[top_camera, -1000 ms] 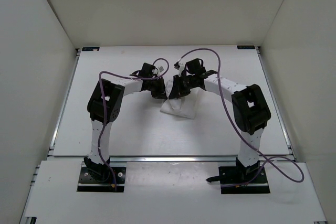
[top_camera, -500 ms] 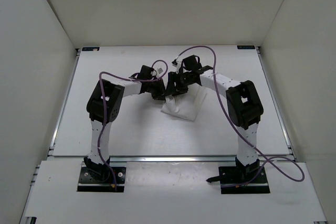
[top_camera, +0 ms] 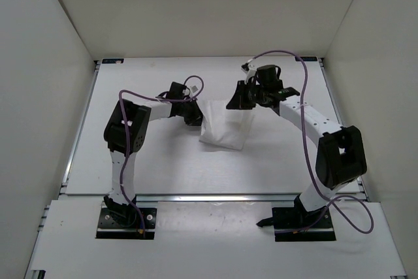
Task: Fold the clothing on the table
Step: Fold the skirt
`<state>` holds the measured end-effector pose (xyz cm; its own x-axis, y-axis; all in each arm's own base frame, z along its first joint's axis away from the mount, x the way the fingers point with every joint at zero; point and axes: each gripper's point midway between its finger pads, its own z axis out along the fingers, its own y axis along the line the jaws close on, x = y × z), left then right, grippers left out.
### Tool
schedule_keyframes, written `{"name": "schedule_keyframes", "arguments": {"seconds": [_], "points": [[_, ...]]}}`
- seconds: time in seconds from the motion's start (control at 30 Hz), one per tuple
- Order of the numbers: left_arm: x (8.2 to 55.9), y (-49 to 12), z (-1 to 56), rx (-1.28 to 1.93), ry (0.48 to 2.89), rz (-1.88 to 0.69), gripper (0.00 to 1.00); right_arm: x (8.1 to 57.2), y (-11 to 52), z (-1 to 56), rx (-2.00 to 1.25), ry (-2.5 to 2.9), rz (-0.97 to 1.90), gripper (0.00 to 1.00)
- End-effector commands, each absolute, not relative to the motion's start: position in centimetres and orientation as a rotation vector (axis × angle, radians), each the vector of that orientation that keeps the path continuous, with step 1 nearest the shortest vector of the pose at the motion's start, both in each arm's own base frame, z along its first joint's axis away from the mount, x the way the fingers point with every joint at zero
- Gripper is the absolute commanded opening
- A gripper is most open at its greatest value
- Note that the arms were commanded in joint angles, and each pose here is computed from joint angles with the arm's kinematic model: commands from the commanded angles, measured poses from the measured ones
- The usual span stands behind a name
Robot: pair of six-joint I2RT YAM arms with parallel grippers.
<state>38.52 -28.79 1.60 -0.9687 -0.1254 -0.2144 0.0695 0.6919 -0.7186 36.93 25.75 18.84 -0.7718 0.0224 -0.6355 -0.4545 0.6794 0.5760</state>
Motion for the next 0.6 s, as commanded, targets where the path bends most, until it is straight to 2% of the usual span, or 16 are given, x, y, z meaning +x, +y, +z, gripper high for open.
{"name": "schedule_keyframes", "arguments": {"seconds": [0.0, 0.07, 0.23, 0.3, 0.37, 0.43, 0.53, 0.57], "points": [[39.2, -26.3, 3.6, -0.083, 2.626, -1.093, 0.03, 35.7, 25.2, 14.9, -0.303, 2.351, 0.998, 0.00], [40.6, -25.0, 5.3, -0.103, 2.574, -1.113, 0.11, 35.3, 25.2, 13.6, -0.307, 2.367, 1.003, 0.00], [43.3, -22.0, 9.9, -0.081, 2.491, -1.081, 0.45, 35.3, 25.3, 9.8, -0.310, 2.425, 1.049, 0.01], [43.8, -20.9, 12.1, -0.070, 2.456, -1.046, 0.54, 35.6, 25.0, 7.8, -0.295, 2.472, 1.043, 0.00], [44.0, -20.4, 13.8, -0.031, 2.419, -1.011, 0.56, 36.3, 25.0, 7.6, -0.304, 2.473, 1.045, 0.00], [43.7, -20.7, 15.6, 0.006, 2.392, -0.994, 0.55, 36.8, 25.1, 7.5, -0.306, 2.466, 1.044, 0.00], [42.3, -22.3, 17.6, 0.112, 2.346, -0.954, 0.47, 37.7, 25.1, 7.2, -0.295, 2.447, 1.029, 0.00], [41.4, -23.3, 18.2, 0.161, 2.335, -0.955, 0.42, 38.4, 24.9, 7.1, -0.290, 2.440, 1.016, 0.00]]}}
